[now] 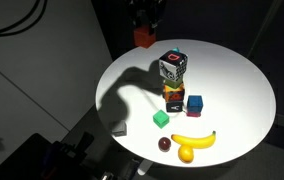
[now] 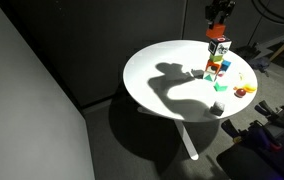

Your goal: Put the orange block on the table

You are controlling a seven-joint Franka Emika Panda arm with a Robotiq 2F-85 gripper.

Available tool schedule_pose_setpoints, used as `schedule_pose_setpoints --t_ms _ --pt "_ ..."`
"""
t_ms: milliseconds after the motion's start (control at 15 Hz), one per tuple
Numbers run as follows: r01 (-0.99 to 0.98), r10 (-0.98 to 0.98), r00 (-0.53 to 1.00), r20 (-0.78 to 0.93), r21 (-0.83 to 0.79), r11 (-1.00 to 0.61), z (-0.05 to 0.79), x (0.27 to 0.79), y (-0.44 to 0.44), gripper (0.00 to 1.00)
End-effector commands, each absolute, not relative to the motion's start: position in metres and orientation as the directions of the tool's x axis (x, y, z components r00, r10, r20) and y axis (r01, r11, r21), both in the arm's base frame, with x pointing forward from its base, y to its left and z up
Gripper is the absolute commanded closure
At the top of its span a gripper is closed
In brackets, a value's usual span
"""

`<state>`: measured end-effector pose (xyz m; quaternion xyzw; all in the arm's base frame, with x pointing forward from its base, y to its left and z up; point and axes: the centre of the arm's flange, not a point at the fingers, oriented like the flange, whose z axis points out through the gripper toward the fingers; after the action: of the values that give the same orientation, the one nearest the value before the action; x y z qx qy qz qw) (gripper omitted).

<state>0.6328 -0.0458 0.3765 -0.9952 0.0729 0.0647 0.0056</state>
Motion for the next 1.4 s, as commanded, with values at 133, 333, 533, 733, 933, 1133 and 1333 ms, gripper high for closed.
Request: schedule_pose_setpoints --t_ms 133,333,533,733,933,1133,1333 --pt "-0.149 -0.153 0.979 -0.138 0.041 -0.988 0.367 0.643 -0.013 0.71" --pt "-0.142 -0.15 0.978 -0.142 0.067 -0.988 0.353 0.644 0.005 0.71" --pt "-0.139 -0.15 0.977 -0.148 0.084 -0.987 0.338 0.644 0.018 0.71" --pt "-0.136 -0.145 0.98 -0.138 0.073 -0.988 0.322 0.645 0.026 0.71" --pt "-0.141 -0.147 0.981 -0.128 0.057 -0.988 0.305 0.645 0.03 0.71" --pt "-0.144 -0.149 0.983 -0.103 0.05 -0.988 0.29 0.643 0.03 0.71" --pt "-0.15 -0.153 0.984 -0.095 0.042 -0.988 0.28 0.642 0.029 0.71"
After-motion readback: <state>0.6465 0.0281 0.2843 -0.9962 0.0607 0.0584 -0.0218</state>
